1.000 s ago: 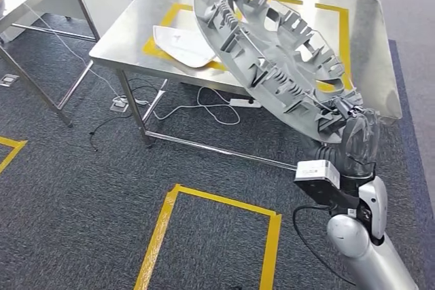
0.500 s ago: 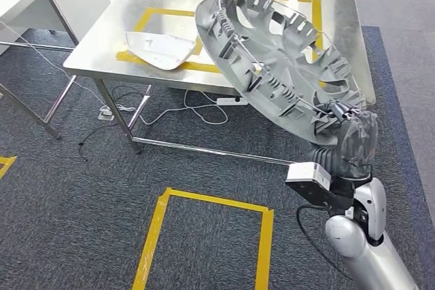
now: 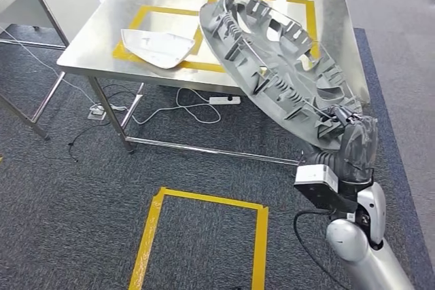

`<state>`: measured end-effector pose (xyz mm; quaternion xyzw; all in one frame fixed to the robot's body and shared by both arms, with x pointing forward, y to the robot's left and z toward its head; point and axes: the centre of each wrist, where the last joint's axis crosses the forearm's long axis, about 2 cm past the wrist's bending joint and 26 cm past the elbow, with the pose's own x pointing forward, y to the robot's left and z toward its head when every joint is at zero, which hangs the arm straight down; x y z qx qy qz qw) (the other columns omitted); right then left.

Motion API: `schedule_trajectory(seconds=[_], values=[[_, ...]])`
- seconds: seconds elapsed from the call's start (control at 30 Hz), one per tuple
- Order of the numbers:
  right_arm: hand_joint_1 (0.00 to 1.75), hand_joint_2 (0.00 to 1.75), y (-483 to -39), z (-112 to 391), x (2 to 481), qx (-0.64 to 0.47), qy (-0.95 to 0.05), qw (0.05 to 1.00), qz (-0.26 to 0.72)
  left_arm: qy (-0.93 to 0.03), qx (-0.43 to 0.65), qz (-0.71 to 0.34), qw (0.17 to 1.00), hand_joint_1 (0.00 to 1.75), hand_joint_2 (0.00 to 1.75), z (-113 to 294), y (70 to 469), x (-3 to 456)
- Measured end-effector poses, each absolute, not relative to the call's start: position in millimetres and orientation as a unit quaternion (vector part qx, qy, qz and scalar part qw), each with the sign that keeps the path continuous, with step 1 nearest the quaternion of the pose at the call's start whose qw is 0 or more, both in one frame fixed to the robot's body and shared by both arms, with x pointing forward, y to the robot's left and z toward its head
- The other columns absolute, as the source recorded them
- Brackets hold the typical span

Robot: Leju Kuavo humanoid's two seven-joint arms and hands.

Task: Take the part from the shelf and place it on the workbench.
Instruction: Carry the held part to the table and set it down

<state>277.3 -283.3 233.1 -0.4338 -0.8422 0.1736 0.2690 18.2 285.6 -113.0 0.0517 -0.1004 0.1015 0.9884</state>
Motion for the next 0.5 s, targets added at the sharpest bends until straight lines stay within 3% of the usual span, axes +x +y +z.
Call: schedule_trajectory(seconds=[0.5], values=[[1.75,1.75,-283.0,233.6,277.7,-0.444,-0.839,0.256,0.184,-0.103,0.048,0.098,0.989,0.0,1.75,-113.0,285.2,18.1]])
